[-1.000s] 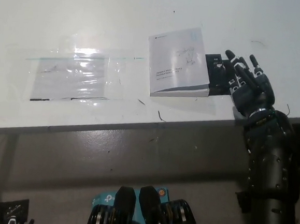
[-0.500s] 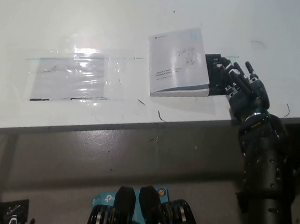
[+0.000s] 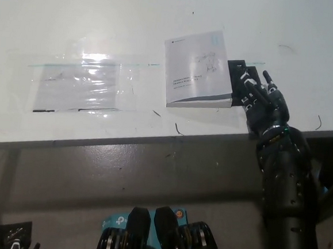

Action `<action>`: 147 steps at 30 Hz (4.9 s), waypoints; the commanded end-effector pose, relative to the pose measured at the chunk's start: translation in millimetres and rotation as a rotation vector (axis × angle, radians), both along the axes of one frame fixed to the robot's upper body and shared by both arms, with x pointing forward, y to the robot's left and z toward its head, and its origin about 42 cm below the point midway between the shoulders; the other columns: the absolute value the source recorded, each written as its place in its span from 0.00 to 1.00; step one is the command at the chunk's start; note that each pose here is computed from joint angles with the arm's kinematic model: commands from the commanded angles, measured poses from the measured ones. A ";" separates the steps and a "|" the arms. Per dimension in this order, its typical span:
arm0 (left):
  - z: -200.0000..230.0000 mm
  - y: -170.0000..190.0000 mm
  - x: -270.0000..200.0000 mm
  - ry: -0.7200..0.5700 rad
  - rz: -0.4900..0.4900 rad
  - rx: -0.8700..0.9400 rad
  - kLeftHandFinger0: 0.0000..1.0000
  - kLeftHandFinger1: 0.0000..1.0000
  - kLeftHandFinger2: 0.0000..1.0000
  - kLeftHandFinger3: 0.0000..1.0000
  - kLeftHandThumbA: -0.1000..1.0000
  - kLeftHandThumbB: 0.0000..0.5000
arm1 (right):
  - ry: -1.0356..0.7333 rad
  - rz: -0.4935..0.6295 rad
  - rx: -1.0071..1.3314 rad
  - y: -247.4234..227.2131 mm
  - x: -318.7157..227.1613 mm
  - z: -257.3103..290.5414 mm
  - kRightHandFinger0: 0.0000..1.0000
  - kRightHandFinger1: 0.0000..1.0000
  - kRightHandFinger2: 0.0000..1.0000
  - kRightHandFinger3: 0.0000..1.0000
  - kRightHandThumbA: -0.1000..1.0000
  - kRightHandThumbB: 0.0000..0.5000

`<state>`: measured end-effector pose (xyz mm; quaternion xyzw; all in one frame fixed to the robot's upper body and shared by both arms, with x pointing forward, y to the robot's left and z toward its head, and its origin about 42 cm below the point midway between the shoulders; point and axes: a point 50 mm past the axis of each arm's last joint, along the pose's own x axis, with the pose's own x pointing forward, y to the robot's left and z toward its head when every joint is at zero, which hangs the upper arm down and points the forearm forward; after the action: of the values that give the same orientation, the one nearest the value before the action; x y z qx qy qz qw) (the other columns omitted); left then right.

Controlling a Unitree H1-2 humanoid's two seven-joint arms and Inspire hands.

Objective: The robot uses its right hand to slide under the cover of the book kept in the middle of the desk and open it

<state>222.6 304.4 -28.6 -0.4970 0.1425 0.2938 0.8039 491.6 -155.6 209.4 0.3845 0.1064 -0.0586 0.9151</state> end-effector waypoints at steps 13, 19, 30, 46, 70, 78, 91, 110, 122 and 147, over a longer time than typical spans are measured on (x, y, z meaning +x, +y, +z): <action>4.6 0.2 4.2 -0.030 -0.014 0.009 1.00 0.91 0.89 1.00 1.00 0.16 | -0.143 0.074 -0.036 32.3 15.5 44.6 0.85 0.87 0.88 1.00 1.00 0.16; 7.1 0.4 8.0 -0.034 -0.020 0.011 1.00 0.92 0.90 1.00 1.00 0.16 | -0.103 0.076 -0.030 39.4 14.5 32.7 0.80 0.84 0.87 0.98 1.00 0.18; 5.3 3.1 7.6 -0.024 -0.026 0.021 0.98 0.89 0.85 0.98 1.00 0.18 | -0.075 0.085 -0.003 63.6 9.7 22.9 0.74 0.77 0.78 0.94 1.00 0.23; 2.3 1.1 5.3 -0.015 -0.029 0.009 1.00 0.89 0.88 1.00 1.00 0.17 | -0.212 0.184 -0.170 86.6 16.3 74.4 0.66 0.71 0.75 0.91 1.00 0.22; 12.6 2.8 17.5 -0.006 -0.057 0.026 0.97 0.87 0.87 1.00 1.00 0.13 | -0.330 0.307 -0.573 111.7 8.2 59.2 0.63 0.66 0.68 0.82 1.00 0.32; 17.0 5.8 22.1 -0.015 -0.079 0.045 1.00 0.92 0.91 1.00 1.00 0.14 | -0.456 0.441 -0.816 131.2 4.7 53.9 0.65 0.66 0.66 0.80 1.00 0.30; 15.8 7.6 27.2 -0.001 -0.105 0.071 0.91 0.81 0.83 0.96 1.00 0.17 | -0.822 0.595 -1.401 153.8 6.4 77.6 0.76 0.63 0.66 0.79 1.00 0.33; 14.0 7.6 26.2 0.004 -0.124 0.084 0.91 0.84 0.78 0.91 1.00 0.21 | -1.022 0.749 -1.779 170.3 6.3 86.7 0.36 0.41 0.52 0.64 1.00 0.49; 16.2 6.0 27.4 0.010 -0.123 0.065 0.94 0.83 0.79 0.91 1.00 0.20 | -0.995 0.829 -1.735 170.1 8.1 45.9 0.38 0.42 0.53 0.59 1.00 0.42; 6.8 8.2 8.9 0.029 -0.106 0.050 0.96 0.86 0.88 1.00 1.00 0.16 | -1.042 0.760 -1.506 154.6 4.8 97.5 0.63 0.54 0.59 0.69 1.00 0.41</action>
<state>236.0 305.9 -24.8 -0.4656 0.1846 0.2617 0.8250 496.9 1.6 270.8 -0.4171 -0.2319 0.3580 0.8025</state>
